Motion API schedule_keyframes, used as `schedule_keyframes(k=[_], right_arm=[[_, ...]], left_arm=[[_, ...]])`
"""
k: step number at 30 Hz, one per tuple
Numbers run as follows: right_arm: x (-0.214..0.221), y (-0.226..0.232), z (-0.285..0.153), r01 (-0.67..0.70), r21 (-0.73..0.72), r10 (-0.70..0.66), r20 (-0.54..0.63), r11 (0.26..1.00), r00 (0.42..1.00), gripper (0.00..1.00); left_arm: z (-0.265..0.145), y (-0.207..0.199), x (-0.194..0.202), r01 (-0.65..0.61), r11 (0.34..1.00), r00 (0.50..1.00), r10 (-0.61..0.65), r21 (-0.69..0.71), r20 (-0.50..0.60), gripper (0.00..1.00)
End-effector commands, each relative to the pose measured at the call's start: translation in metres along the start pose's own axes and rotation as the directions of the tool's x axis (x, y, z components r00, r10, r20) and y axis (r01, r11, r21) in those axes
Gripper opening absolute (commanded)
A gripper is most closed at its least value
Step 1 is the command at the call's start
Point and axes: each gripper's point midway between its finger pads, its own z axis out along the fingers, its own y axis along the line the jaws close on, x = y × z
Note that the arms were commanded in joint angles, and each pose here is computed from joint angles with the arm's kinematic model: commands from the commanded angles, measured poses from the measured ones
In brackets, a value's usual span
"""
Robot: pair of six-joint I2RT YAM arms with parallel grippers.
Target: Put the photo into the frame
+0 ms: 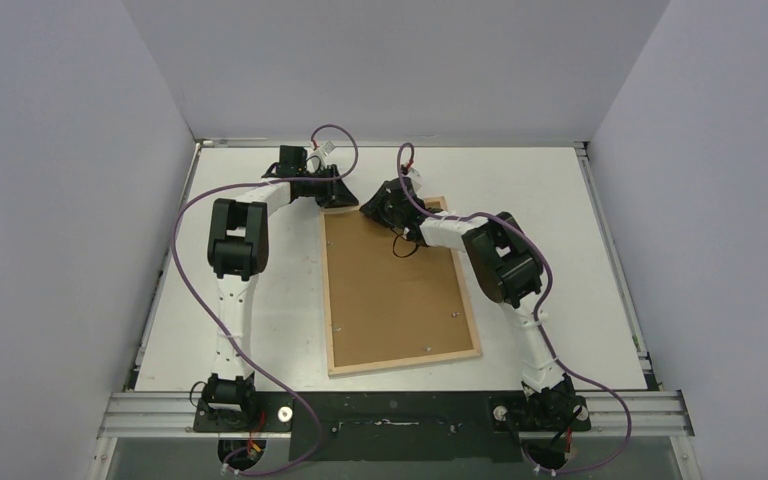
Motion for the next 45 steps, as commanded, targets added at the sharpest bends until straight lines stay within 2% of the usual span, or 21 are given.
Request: schedule_keyframes(k=[1, 17, 20, 23, 26, 29, 32, 37, 42, 45], right_arm=[[0.024, -0.011, 0.010, -0.001, 0.018, 0.002, -0.058, 1.000, 0.998, 0.22], [0.032, -0.007, 0.022, -0.030, -0.094, 0.023, -0.066, 0.995, 0.998, 0.23], [0.030, -0.010, 0.020, -0.027, -0.081, 0.023, -0.055, 0.996, 0.998, 0.23], [0.027, -0.016, 0.016, -0.026, -0.063, 0.023, -0.049, 0.998, 0.999, 0.23], [0.025, -0.022, 0.015, -0.027, -0.045, 0.025, -0.044, 0.999, 0.999, 0.23], [0.023, -0.026, 0.013, -0.027, -0.034, 0.026, -0.042, 0.999, 0.999, 0.23], [0.022, -0.026, 0.013, -0.025, -0.030, 0.024, -0.044, 0.999, 0.999, 0.24], [0.021, -0.026, 0.013, -0.024, -0.028, 0.022, -0.047, 0.999, 0.999, 0.25], [0.020, -0.025, 0.014, -0.023, -0.026, 0.022, -0.046, 0.999, 0.999, 0.25], [0.021, -0.024, 0.014, -0.024, -0.022, 0.022, -0.049, 0.999, 0.999, 0.25]], left_arm=[[0.006, 0.009, 0.016, 0.038, 0.999, 0.998, -0.037, 0.012, -0.053, 0.24], [0.011, 0.012, 0.029, 0.070, 0.997, 0.994, -0.067, 0.037, -0.091, 0.21], [0.004, 0.013, 0.017, 0.064, 0.998, 0.996, -0.065, -0.012, -0.065, 0.21], [-0.018, 0.024, -0.014, 0.083, 0.985, 0.996, -0.084, -0.153, -0.001, 0.22], [-0.048, 0.030, -0.046, 0.135, 0.960, 0.990, -0.119, -0.247, 0.077, 0.28], [-0.075, 0.034, -0.062, 0.182, 0.932, 0.980, -0.145, -0.314, 0.135, 0.41], [-0.091, 0.040, -0.053, 0.201, 0.901, 0.978, -0.164, -0.384, 0.127, 0.50], [-0.107, 0.057, -0.002, 0.242, 0.824, 0.966, -0.255, -0.513, 0.046, 0.59], [-0.107, 0.046, 0.019, 0.255, 0.851, 0.961, -0.274, -0.459, 0.027, 0.59], [-0.104, 0.043, 0.026, 0.273, 0.856, 0.955, -0.297, -0.439, 0.016, 0.52]])
